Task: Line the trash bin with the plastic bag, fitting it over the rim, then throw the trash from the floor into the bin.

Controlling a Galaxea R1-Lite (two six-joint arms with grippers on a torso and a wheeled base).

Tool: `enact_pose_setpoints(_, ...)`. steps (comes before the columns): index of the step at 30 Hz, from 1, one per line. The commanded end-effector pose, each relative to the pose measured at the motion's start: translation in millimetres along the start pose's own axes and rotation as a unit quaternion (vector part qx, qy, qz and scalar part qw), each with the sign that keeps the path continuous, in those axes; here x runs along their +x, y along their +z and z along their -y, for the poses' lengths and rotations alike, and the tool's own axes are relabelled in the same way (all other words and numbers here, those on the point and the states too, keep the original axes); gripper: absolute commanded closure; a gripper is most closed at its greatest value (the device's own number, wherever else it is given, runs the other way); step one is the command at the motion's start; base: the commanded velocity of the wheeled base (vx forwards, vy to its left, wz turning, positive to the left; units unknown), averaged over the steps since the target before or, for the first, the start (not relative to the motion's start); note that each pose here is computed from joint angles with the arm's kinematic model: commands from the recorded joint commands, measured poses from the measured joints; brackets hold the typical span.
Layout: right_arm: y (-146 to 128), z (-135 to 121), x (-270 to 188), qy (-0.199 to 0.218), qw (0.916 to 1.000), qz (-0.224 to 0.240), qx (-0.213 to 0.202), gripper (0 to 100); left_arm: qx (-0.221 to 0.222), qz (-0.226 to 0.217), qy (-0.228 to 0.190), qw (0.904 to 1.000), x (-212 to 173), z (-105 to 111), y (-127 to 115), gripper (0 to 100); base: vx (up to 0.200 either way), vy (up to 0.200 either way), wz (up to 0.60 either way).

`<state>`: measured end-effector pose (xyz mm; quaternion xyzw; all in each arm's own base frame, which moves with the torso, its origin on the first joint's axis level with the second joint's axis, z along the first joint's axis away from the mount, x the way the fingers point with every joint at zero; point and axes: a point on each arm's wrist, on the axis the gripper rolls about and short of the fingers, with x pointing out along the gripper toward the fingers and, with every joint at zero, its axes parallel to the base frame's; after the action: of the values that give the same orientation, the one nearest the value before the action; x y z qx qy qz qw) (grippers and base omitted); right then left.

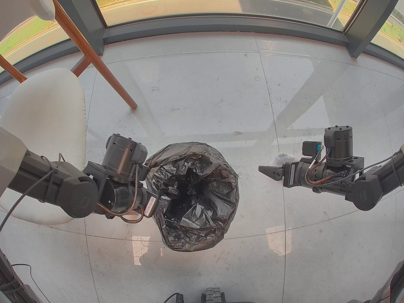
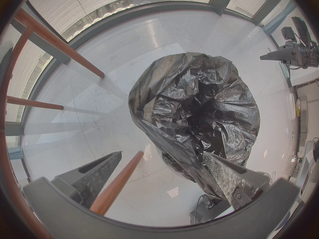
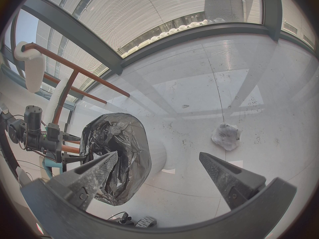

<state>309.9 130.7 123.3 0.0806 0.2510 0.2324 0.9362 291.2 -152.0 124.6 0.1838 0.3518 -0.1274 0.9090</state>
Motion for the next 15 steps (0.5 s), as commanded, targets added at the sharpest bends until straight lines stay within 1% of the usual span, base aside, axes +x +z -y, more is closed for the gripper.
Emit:
enact_pose_setpoints(1,-0.3,-1.6,0.6,0.002,1.0000,-0.001,-0.001,0,0.010,-0.023,-0.006,0.9997,16.3,10.2,-6.2,0,0.000,0.000,0.00)
enact_pose_setpoints(7,0.2,-3.2,1.4,0.005,1.0000,0.000,-0.002,0,0.013,-0.031,0.002,0.9994,18.1,10.6,-10.0,0,0.000,0.000,0.00)
enact_pose_setpoints(8,-0.1,-3.1,1.8,0.005,1.0000,0.000,-0.002,0,0.012,-0.032,0.005,0.9994,18.1,10.6,-10.4,100,0.000,0.000,0.00)
enact_pose_setpoints(15,0.1,-4.9,2.1,0.010,0.9999,0.000,-0.004,0,0.011,-0.041,0.011,0.9990,18.6,7.8,-15.5,100,0.000,0.000,0.00)
